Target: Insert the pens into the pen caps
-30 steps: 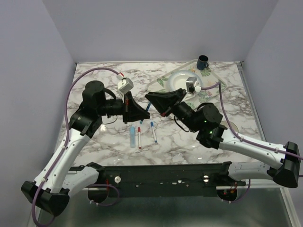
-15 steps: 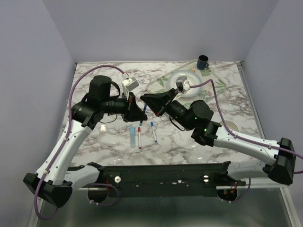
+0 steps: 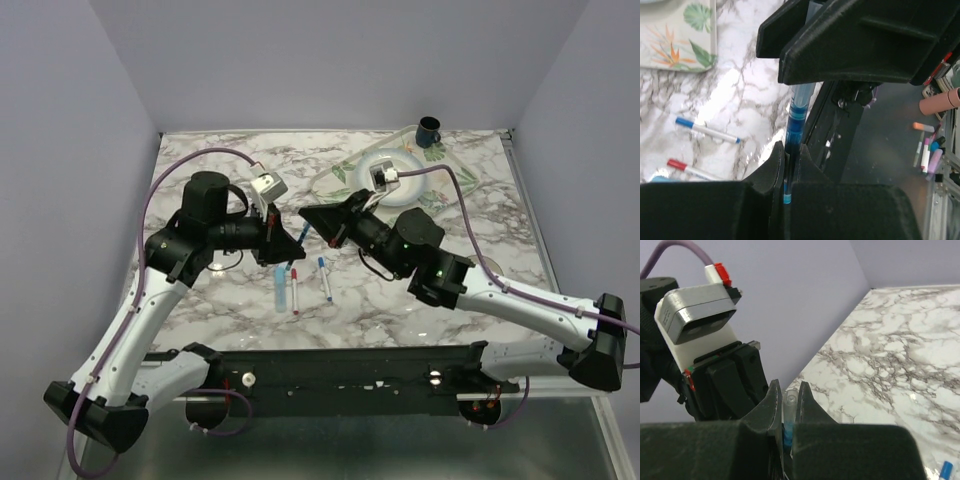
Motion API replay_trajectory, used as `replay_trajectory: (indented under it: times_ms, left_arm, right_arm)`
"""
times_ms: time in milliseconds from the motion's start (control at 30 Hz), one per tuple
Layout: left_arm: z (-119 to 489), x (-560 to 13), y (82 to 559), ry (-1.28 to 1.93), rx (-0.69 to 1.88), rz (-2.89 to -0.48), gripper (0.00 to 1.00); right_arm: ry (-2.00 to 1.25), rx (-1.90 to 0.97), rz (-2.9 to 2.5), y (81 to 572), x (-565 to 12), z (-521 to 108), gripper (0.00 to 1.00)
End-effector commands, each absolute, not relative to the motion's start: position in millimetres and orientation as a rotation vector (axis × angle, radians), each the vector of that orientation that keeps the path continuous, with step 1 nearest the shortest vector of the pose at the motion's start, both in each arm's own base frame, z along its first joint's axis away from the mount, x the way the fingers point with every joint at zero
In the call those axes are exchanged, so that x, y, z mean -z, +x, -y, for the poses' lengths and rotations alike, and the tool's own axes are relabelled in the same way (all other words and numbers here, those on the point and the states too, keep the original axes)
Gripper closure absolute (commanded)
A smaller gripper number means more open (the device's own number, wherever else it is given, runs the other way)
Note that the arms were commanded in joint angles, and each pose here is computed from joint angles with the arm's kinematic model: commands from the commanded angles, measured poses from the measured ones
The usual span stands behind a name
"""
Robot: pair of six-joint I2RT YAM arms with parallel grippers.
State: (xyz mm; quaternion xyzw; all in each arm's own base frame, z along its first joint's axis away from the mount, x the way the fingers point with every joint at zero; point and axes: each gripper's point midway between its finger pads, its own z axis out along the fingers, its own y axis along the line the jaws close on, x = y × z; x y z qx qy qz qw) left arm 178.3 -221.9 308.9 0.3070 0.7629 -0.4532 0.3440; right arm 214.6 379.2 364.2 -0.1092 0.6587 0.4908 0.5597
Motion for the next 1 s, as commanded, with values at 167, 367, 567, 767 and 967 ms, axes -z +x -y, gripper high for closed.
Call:
replay_trajectory:
  times_ms: [167, 367, 567, 767, 967]
  left_arm:
    - [217.5, -370.6, 227.6, 0.698, 1.031, -1.48, 1.0]
    - [209.3, -331.0, 218.0, 0.677, 1.011, -1.584, 1.0]
    - [194.6, -294.5, 221.9, 0.548, 0.947, -1.71, 1.0]
    - [140.0, -212.5, 256.0, 0.118, 0.613, -2.054, 1.0]
    - [100.6, -141.0, 268.5, -0.189, 0.337, -2.271, 1.0]
  right_arm:
    - [-0.373, -1.16, -1.838, 154.6, -344.7, -393.1, 0.64]
    - [-0.323, -1.181, -1.732, 157.1, -384.7, -376.4, 0.39]
    - [-0.279, -1.119, -1.793, 154.9, -361.7, -345.6, 0.19]
    - [-0.181, -1.06, -1.823, 154.4, -341.5, -302.9, 0.16]
    - [-0.163, -1.037, -1.827, 149.8, -319.4, -279.3, 0.16]
